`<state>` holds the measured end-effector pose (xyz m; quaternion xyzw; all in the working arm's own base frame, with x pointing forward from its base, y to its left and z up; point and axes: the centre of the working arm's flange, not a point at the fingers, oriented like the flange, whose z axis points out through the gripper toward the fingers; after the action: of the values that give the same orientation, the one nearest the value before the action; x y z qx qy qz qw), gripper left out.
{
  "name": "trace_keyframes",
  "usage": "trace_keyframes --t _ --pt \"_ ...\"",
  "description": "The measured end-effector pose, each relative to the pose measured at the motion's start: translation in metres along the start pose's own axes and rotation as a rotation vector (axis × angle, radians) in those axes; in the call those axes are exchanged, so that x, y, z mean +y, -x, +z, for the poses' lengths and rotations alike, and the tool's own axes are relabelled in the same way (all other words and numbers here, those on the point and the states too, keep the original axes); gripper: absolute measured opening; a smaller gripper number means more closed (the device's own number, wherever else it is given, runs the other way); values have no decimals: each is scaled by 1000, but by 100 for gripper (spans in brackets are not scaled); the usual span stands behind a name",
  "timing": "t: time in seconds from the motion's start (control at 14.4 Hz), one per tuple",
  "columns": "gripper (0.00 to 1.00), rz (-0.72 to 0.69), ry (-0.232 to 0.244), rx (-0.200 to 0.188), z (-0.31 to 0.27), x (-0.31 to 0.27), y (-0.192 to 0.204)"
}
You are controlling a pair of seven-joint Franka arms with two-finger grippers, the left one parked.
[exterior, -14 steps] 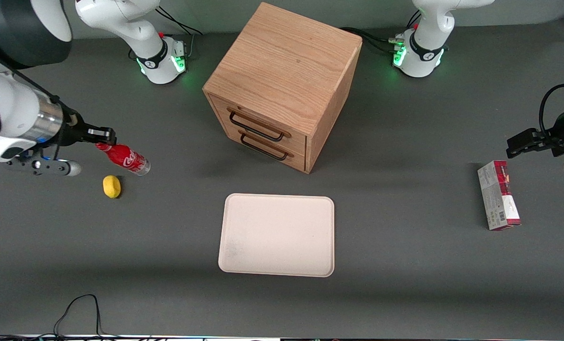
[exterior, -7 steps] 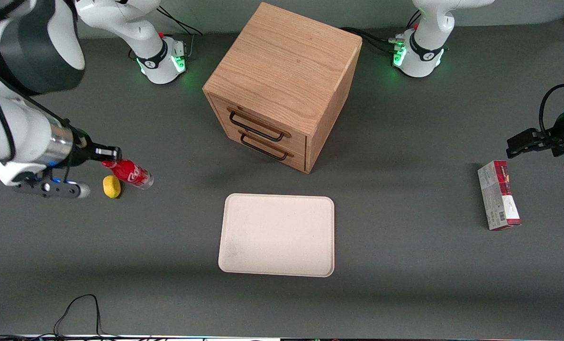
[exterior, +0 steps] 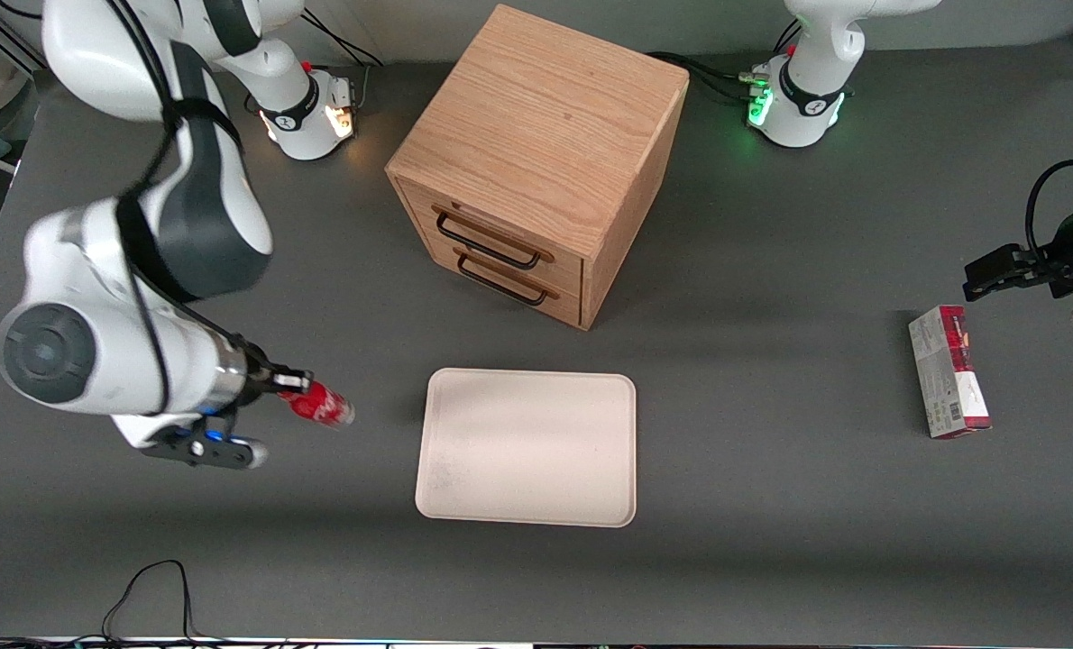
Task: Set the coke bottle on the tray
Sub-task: 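Carry the bottle over to the cream tray's corner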
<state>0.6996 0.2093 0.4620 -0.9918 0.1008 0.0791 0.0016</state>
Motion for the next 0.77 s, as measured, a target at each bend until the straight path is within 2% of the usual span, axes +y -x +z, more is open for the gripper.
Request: trace_keyframes --t 0.56,0.77 --pt "31 109 -88 113 63 -55 -29" --pt "31 128 -110 128 85 -68 -34"
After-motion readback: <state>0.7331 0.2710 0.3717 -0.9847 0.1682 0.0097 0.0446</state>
